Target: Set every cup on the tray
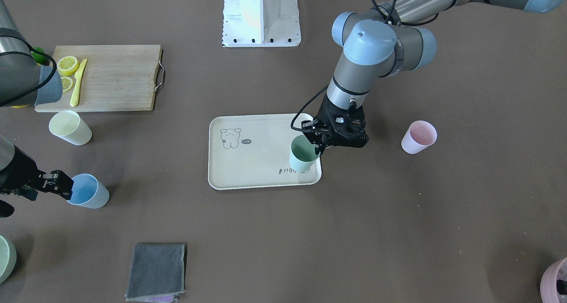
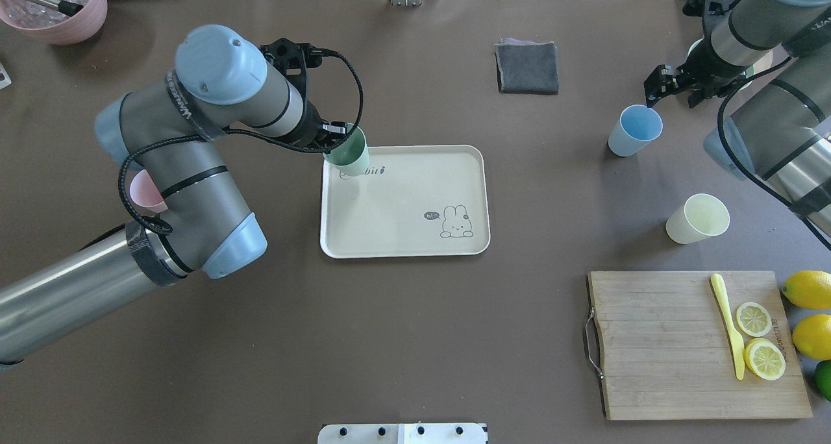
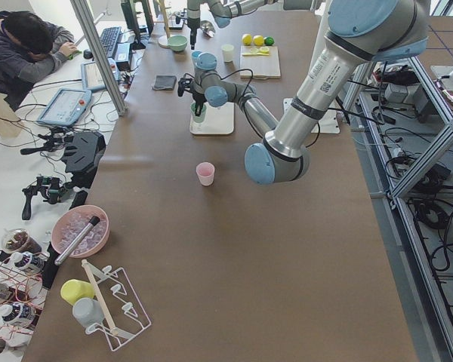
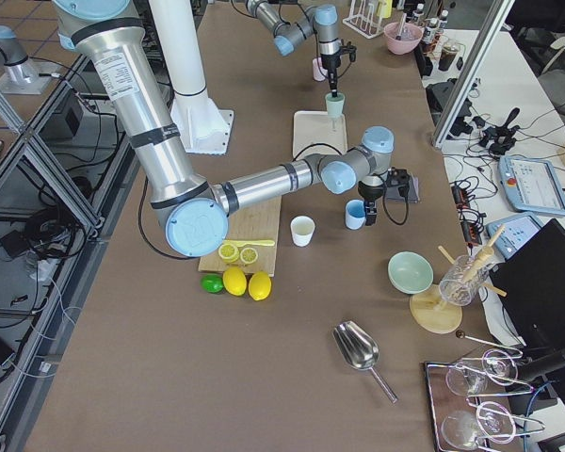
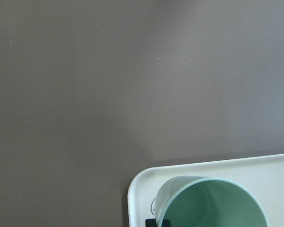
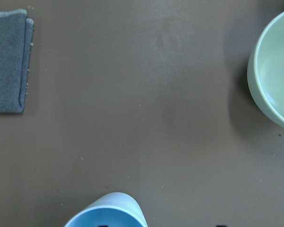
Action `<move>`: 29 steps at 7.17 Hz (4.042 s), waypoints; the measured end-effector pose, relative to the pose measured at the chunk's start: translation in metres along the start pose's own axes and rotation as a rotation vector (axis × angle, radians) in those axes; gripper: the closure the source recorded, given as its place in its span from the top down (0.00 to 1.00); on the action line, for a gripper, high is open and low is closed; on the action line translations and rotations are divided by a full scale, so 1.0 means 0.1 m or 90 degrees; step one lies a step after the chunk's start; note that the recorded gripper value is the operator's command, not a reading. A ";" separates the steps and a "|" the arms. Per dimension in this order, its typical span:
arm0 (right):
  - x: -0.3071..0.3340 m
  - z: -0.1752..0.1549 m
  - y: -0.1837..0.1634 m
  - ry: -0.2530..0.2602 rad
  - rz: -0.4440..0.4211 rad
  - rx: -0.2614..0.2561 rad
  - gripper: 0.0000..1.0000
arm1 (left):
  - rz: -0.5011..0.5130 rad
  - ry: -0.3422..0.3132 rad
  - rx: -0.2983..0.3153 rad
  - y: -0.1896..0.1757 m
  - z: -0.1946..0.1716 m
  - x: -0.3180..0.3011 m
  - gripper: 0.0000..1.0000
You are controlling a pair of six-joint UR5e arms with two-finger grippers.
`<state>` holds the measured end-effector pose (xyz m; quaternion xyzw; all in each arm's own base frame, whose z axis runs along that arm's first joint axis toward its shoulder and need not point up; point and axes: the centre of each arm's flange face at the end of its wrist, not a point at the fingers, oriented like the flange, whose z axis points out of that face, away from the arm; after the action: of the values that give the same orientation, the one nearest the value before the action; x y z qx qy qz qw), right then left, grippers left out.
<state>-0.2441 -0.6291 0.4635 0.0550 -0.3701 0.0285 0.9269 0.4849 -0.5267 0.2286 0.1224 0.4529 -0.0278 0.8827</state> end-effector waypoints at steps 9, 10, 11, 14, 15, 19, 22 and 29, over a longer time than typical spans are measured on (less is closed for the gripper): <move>-0.13 0.26 0.26 0.005 0.012 -0.026 0.00 | 0.022 0.039 0.009 -0.77 -1.07 -0.39 0.98; -0.18 0.25 0.25 0.002 0.024 -0.024 0.00 | 0.032 0.032 0.004 -0.85 -1.22 -0.56 0.98; -0.25 0.21 0.26 -0.002 0.035 -0.020 0.00 | 0.042 0.028 -0.006 -0.91 -1.36 -0.79 0.98; -0.73 -0.16 0.24 -0.044 0.066 0.004 0.00 | 0.077 0.017 -0.025 -0.91 -1.66 -1.70 0.98; -0.98 -0.27 0.22 -0.062 0.085 0.010 0.00 | 0.097 0.008 -0.037 -0.81 -1.64 -2.01 0.99; -2.19 -0.60 0.65 -0.085 0.148 -0.003 0.00 | 0.116 -0.063 -0.037 -0.39 -1.38 -2.85 0.99; -3.13 -0.35 0.93 -0.071 0.181 0.000 0.00 | 0.121 -0.067 -0.035 -0.28 -1.23 -3.02 0.98; -3.63 -0.25 1.10 -0.063 0.182 0.019 1.00 | 0.111 -0.065 -0.087 0.08 -0.59 -3.16 0.77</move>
<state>-0.4999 -0.5211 0.2042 0.0166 -0.4190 0.1631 0.8930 0.2537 -0.5244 0.4515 0.0995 0.3957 0.0736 0.9100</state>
